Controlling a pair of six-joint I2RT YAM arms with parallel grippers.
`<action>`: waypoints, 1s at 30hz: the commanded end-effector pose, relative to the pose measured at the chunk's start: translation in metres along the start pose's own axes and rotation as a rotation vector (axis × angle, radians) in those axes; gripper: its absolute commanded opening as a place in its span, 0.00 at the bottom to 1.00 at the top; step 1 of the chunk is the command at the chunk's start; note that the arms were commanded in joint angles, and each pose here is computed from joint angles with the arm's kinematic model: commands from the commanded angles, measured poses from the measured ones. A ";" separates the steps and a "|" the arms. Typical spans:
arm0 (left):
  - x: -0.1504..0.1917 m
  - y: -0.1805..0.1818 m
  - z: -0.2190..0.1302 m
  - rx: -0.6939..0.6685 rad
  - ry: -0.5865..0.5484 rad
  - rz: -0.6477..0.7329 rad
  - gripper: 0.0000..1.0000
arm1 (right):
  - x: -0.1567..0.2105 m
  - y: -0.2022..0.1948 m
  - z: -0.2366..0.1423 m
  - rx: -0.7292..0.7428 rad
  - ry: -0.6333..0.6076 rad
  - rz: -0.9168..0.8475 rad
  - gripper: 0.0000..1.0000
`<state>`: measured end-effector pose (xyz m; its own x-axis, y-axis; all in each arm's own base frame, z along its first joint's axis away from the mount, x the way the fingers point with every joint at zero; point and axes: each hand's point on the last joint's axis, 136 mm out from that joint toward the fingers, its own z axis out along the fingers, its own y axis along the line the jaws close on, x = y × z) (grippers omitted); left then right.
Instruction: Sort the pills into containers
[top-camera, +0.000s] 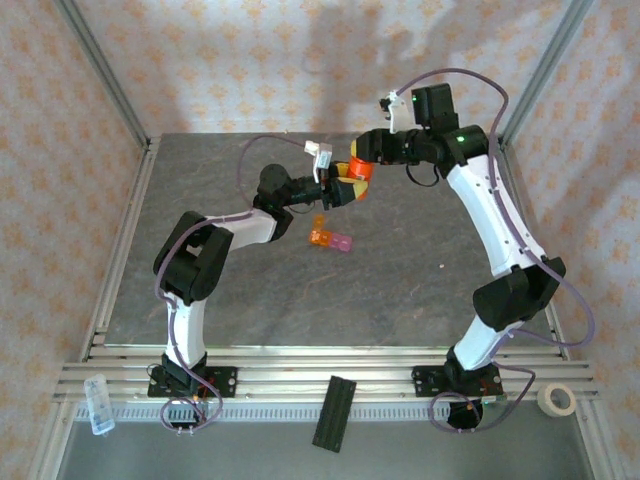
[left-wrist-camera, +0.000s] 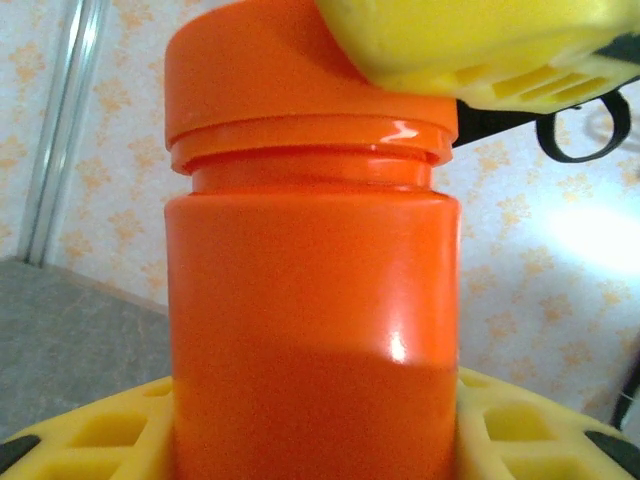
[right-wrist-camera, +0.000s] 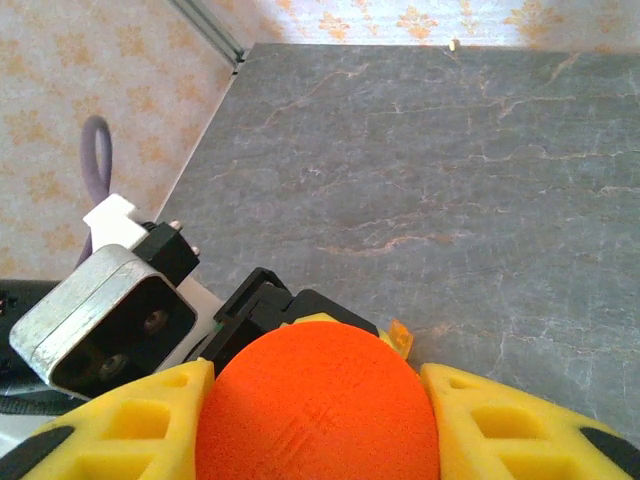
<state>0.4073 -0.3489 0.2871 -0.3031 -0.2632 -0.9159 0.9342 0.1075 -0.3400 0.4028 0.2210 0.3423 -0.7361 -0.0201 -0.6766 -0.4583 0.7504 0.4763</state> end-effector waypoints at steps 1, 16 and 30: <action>-0.022 0.003 -0.002 -0.081 -0.086 0.151 0.00 | 0.019 -0.015 0.017 0.077 0.023 0.091 0.29; -0.015 0.015 -0.011 -0.369 -0.120 0.360 0.00 | 0.059 -0.046 0.070 0.276 -0.044 0.241 0.32; -0.010 0.019 -0.014 -0.261 -0.122 0.274 0.00 | -0.014 0.002 -0.017 0.092 -0.172 0.136 0.87</action>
<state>0.4329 -0.3344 0.2431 -0.0984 -0.2250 -0.9694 0.8472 0.4921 -0.2002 0.4270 0.2147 0.3134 -0.7251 0.2310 -0.6488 -0.1926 0.8365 0.5131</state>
